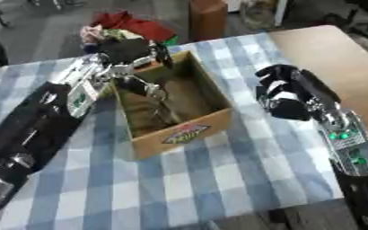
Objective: Pick up objects on the table and place them in the box.
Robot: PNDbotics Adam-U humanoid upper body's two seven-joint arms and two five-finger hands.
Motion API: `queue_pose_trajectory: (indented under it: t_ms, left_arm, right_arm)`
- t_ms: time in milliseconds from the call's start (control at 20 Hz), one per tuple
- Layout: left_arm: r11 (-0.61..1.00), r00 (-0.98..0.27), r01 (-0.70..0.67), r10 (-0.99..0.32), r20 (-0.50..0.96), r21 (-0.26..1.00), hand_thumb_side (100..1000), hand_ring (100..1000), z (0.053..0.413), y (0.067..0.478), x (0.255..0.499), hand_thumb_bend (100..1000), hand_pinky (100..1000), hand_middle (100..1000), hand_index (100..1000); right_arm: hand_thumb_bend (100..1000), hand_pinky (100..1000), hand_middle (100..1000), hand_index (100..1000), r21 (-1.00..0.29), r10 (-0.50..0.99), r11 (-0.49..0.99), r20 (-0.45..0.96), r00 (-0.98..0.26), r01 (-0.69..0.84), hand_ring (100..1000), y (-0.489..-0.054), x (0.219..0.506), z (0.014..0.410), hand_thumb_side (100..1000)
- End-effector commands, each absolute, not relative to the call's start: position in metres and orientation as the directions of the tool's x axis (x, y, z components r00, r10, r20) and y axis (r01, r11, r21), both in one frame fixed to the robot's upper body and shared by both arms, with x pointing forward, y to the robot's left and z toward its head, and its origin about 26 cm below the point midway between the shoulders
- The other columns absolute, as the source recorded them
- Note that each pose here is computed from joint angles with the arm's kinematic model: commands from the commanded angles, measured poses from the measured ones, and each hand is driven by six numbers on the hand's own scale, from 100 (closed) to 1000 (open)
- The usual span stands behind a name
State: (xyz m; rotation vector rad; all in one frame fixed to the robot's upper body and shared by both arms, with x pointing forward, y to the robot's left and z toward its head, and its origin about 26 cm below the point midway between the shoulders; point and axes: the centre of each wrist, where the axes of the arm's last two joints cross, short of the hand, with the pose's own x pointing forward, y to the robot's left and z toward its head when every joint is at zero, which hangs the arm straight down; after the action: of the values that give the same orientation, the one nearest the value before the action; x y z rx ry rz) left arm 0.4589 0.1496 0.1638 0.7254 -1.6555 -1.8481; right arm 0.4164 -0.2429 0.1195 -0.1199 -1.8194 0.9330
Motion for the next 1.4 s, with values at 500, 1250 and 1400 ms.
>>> queue_pose_trajectory:
  t_ms: [500, 1250, 1400]
  left_arm:
    - [0.046, -0.657, -0.077, -0.754, -0.016, 0.996, 100, 686, 0.223, 0.189, 0.447, 279, 740, 666, 754]
    - [0.051, -0.065, 0.068, -0.996, 0.055, 0.996, 100, 731, 0.168, 0.345, 0.428, 412, 755, 753, 818]
    - [0.026, 0.003, 0.111, -1.0, 0.026, 0.993, 100, 728, 0.154, 0.358, 0.428, 450, 750, 756, 824]
  right_arm:
    - [100, 581, 486, 751, -0.66, 0.498, 0.689, 0.731, -0.466, -0.3, 767, -0.25, 0.418, 0.129, 123]
    - [100, 581, 486, 753, -0.655, 0.522, 0.708, 0.737, -0.43, -0.265, 767, -0.266, 0.415, 0.124, 126]
    - [100, 581, 486, 753, -0.653, 0.521, 0.709, 0.739, -0.428, -0.265, 768, -0.267, 0.415, 0.123, 126]
